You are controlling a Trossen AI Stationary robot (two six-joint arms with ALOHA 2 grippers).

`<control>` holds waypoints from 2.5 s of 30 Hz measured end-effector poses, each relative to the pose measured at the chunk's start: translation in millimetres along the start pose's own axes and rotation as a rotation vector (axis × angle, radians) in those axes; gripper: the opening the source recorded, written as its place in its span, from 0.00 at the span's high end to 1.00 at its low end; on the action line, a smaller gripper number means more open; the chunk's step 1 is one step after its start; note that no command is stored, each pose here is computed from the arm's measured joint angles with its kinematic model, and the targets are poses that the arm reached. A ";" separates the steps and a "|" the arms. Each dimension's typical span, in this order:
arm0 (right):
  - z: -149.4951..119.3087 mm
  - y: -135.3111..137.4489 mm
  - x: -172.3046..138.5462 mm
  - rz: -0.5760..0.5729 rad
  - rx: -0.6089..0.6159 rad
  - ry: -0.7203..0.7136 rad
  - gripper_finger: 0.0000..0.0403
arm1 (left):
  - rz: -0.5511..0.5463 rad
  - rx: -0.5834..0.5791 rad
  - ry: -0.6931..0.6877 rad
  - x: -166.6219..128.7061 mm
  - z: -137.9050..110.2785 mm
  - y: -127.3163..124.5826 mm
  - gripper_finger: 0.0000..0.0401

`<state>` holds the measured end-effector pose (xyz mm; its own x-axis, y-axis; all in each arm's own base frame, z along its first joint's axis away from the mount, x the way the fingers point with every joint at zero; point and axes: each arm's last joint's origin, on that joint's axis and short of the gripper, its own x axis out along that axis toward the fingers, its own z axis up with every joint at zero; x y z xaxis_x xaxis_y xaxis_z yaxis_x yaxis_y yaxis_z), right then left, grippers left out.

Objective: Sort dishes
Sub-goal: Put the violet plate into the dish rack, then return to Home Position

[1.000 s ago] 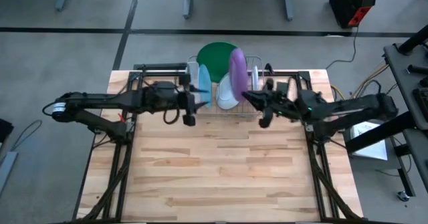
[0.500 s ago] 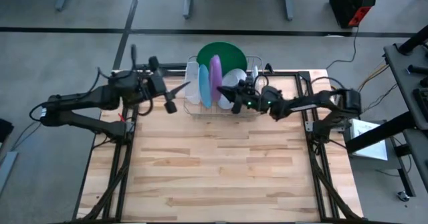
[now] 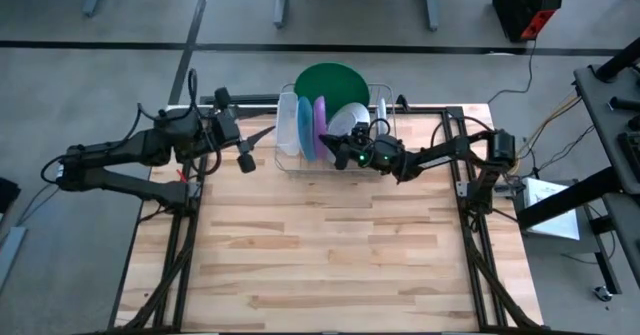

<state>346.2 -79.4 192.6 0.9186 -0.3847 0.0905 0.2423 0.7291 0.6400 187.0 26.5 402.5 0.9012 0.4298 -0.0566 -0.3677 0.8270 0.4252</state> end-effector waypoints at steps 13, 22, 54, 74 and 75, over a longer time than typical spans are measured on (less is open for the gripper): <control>-0.6 -0.2 -0.3 -0.010 -0.012 0.013 0.79 | -0.020 0.005 0.047 13.7 -5.6 -8.1 0.60; 2.0 7.0 -2.3 0.004 -0.070 0.003 0.63 | -0.033 0.014 0.076 23.2 -9.5 -13.7 0.60; 8.3 98.3 -33.1 0.235 -0.735 0.243 0.99 | -0.542 -0.138 -0.016 41.0 -37.2 -67.9 0.60; 61.2 85.1 -182.4 0.706 -0.884 0.009 1.00 | -0.492 -0.152 -0.221 -79.3 -108.3 -53.6 0.60; 55.7 78.8 -187.9 0.715 -0.879 -0.011 1.00 | -0.542 -0.155 -0.232 -79.3 -117.6 -59.4 0.60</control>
<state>175.3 18.8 268.5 0.9326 0.2782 0.2299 -0.1979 0.9269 -0.3189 110.4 -14.1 275.5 0.9895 -0.1427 -0.0223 0.1437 0.9565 0.2540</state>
